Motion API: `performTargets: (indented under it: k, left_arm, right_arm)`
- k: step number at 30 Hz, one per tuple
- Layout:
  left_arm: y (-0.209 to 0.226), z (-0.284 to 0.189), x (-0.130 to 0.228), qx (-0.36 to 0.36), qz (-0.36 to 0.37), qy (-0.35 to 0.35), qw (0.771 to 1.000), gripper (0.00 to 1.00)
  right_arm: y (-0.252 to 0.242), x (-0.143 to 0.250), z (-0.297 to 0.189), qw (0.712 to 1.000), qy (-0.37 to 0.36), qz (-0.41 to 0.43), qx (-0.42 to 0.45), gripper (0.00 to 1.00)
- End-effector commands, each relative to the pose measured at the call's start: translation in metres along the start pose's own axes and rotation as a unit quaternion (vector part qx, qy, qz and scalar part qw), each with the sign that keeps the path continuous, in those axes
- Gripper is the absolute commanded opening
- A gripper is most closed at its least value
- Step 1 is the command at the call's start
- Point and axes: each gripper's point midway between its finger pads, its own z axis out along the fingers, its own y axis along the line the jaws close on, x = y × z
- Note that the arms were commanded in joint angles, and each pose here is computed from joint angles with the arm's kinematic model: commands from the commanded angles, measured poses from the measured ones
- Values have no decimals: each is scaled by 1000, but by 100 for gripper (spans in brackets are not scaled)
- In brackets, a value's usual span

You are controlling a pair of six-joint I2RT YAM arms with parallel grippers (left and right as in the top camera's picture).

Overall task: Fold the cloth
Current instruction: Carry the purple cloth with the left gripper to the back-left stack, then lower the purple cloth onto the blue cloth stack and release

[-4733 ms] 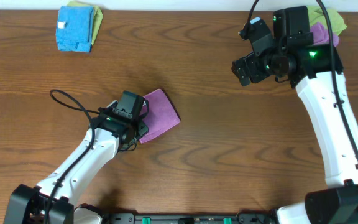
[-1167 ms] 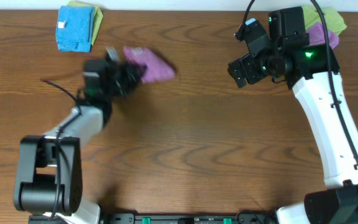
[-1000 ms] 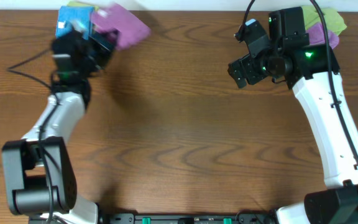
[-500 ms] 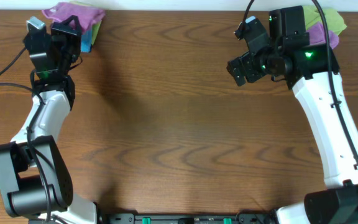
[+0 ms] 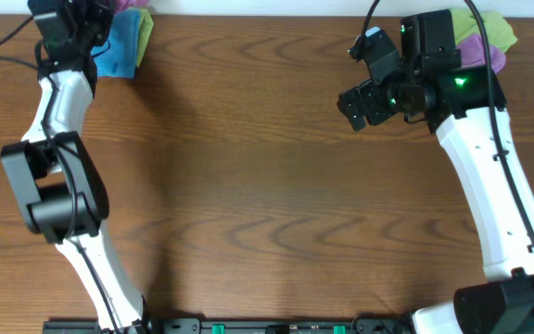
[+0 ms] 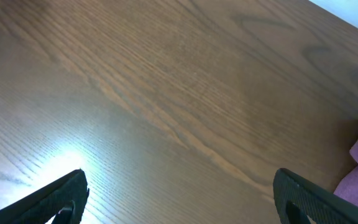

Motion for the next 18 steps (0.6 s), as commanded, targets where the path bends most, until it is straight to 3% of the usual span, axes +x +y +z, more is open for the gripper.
performTargets:
  k: [1,6,11,18]
  left_arm:
    - [-3,15,-14,10,36,-11,999,6]
    - [22,27,-21,-16,27,-21,999,6]
    - [58,31,-5,-60,7,10,998,6]
    - [77,28,-6,-100,4,3,995,6]
  right_arm:
    - [6,0,-2,1000,-2,-6,-6,95]
    - [7,4,-2,1000,7,-5,-9,95]
    - [7,4,-2,1000,7,-4,-9,95]
    - [7,4,-2,1000,8,-5,-9,95]
